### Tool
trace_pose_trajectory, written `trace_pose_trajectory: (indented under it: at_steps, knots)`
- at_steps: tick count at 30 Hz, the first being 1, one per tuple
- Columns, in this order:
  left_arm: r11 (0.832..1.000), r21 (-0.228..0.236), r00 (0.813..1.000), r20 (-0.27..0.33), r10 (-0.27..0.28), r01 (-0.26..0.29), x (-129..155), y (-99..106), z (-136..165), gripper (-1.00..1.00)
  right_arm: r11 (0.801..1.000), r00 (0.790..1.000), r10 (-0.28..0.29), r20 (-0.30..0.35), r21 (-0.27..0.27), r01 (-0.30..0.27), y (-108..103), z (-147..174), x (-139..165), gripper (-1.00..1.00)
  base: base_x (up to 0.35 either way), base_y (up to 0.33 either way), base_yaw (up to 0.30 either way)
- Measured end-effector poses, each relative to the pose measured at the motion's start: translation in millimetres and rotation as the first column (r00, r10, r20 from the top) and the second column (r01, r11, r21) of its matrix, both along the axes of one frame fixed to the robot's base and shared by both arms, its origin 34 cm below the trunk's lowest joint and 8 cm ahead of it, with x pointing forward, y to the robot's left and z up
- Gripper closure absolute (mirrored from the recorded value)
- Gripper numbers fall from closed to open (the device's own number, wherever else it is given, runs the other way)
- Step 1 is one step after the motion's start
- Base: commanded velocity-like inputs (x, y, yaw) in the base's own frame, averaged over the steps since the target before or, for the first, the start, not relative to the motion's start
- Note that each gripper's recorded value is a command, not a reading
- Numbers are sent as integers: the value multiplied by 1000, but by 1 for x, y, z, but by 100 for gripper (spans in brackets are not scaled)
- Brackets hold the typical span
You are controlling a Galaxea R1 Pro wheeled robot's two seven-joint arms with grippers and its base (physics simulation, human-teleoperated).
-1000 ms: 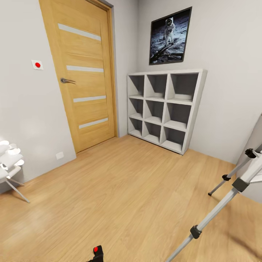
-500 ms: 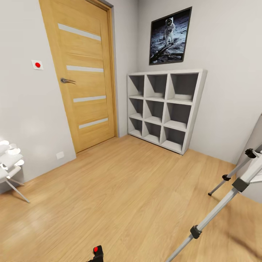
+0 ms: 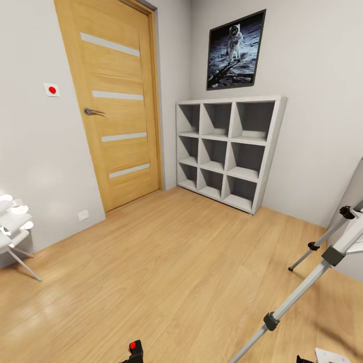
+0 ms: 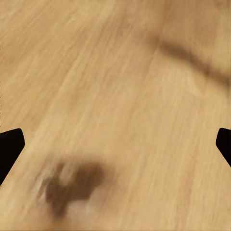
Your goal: Attach the digital camera to the camera tripod in the bedroom.
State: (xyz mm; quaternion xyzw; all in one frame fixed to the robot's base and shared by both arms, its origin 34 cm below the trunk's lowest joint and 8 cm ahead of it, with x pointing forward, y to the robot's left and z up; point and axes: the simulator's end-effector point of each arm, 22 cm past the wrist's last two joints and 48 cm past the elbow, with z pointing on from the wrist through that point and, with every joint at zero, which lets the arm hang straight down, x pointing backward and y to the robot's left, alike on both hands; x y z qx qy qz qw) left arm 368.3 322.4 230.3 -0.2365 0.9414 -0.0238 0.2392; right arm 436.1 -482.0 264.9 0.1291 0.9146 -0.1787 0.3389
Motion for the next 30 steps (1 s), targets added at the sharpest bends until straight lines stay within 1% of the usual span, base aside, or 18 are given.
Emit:
trace_pose_trajectory:
  at_steps: [4, 8, 10, 11, 12, 13, 16, 30]
  knots:
    - [1000, 11, 1000, 8, -6, 6, 6, 7, 6, -100, 1000, 1000, 0, 0, 0, 0, 0, 0, 0, -100, 0, 0, 0]
    - [1000, 10, 1000, 11, -10, 9, 10, 10, 11, -100, 1000, 1000, 0, 1, -1, 0, 0, 0, 0, -100, 0, 0, 0]
    - [1000, 8, 1000, 21, -10, 10, 18, 12, 15, -100, 1000, 1000, 0, 1, -1, 0, -1, 0, 0, -100, 0, 0, 0]
    - [999, -13, 999, 36, -39, 39, 43, 8, 45, -100, 1000, 1000, 0, 1, -2, 0, -1, 0, 0, -100, 0, 0, 0]
    - [999, 26, 983, 177, -52, 48, 90, 16, 100, -100, 1000, 1000, -1, 1, -2, 1, -1, 1, 0, -100, 0, 0, 0]
    - [998, 20, 984, 171, -55, 53, 92, 14, 101, -100, 1000, 1000, -1, 1, -2, 1, -1, 1, 0, -100, 0, 0, 0]
    - [998, 11, 982, 176, -61, 60, 99, 9, 106, -100, 1000, 1000, -1, 1, -3, 1, -1, 1, 0, -100, 0, 0, 0]
    - [997, -10, 979, 190, -67, 70, 104, -4, 108, -100, 1000, 1000, -4, 3, -2, 4, -2, 1, 0, -100, 0, 0, 0]
